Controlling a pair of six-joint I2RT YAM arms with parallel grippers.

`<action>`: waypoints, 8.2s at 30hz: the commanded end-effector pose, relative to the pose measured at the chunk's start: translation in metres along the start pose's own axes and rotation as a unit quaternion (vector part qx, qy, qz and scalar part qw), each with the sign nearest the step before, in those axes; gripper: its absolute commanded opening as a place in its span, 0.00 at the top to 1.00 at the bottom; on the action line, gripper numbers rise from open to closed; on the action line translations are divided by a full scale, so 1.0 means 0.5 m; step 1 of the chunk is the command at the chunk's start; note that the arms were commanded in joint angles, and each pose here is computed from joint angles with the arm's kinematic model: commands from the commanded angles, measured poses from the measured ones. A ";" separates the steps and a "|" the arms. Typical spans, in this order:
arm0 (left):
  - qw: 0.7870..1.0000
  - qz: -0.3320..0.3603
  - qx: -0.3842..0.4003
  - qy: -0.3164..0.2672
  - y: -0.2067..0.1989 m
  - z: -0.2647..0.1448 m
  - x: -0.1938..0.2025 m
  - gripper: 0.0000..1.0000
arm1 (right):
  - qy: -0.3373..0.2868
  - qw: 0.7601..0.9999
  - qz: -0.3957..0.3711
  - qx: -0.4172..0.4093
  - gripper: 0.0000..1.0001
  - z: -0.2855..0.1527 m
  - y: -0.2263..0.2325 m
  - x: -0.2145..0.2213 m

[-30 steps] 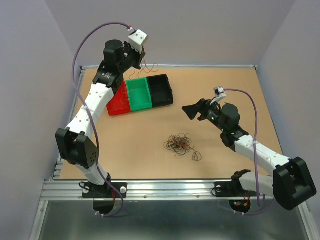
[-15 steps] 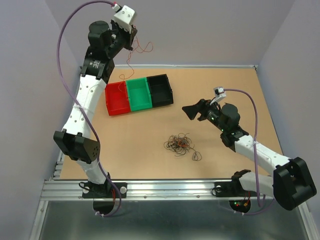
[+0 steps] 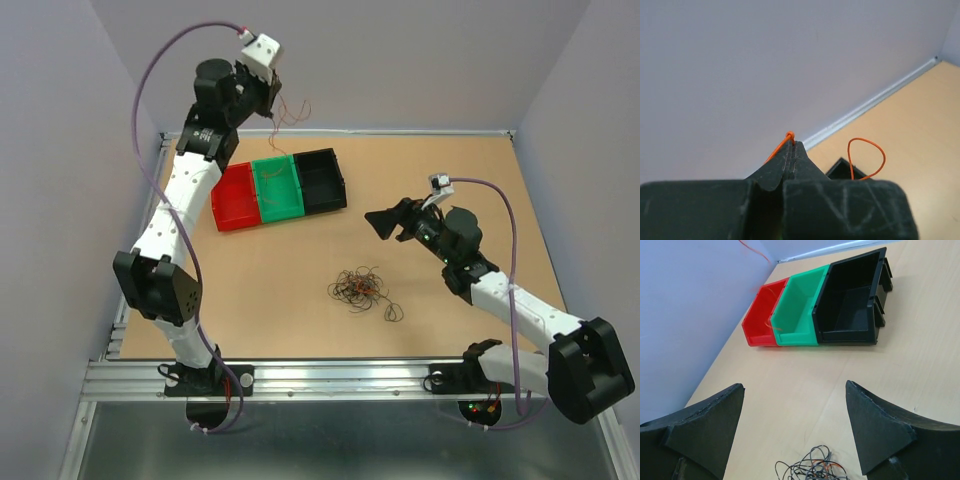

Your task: Untangle the cables

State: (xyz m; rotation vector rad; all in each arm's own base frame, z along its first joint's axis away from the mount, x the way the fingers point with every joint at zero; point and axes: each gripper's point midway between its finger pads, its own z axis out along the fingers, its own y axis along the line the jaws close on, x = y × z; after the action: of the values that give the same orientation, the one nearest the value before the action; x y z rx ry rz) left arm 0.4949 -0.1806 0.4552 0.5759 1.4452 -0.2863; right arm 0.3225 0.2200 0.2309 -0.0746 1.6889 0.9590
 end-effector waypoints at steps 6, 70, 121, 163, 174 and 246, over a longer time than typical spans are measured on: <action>0.990 -0.017 -0.013 0.140 -0.018 0.015 0.409 1.00 | -0.030 0.999 -0.012 -0.013 0.13 -0.009 0.024 -0.038; 0.867 0.009 -0.069 0.494 -0.087 -0.058 0.873 0.75 | 0.022 0.999 0.012 0.036 0.13 0.024 -0.016 -0.005; 0.855 0.185 0.408 0.260 -0.643 -0.289 0.661 1.00 | 0.027 0.959 -0.106 0.260 0.16 -0.014 -0.048 -0.062; 0.958 0.042 0.220 -0.176 -0.340 -0.384 -0.091 1.00 | 0.224 0.970 -0.095 -0.023 0.81 0.209 0.083 0.377; 0.869 -0.138 -0.234 -0.414 0.016 -0.716 -0.462 1.00 | 0.028 0.951 0.059 0.303 0.99 0.098 -0.197 0.196; 0.977 -0.006 -0.082 -0.199 -0.027 -0.397 -0.272 1.00 | -0.183 0.969 0.028 0.165 0.99 -0.297 -0.132 -0.330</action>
State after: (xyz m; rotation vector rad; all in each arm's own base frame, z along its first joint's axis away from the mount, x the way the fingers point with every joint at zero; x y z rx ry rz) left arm 0.2973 -0.0955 0.5941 0.3064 1.0387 -0.3136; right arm 0.3081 -0.0033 0.3121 0.5118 1.4725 0.6750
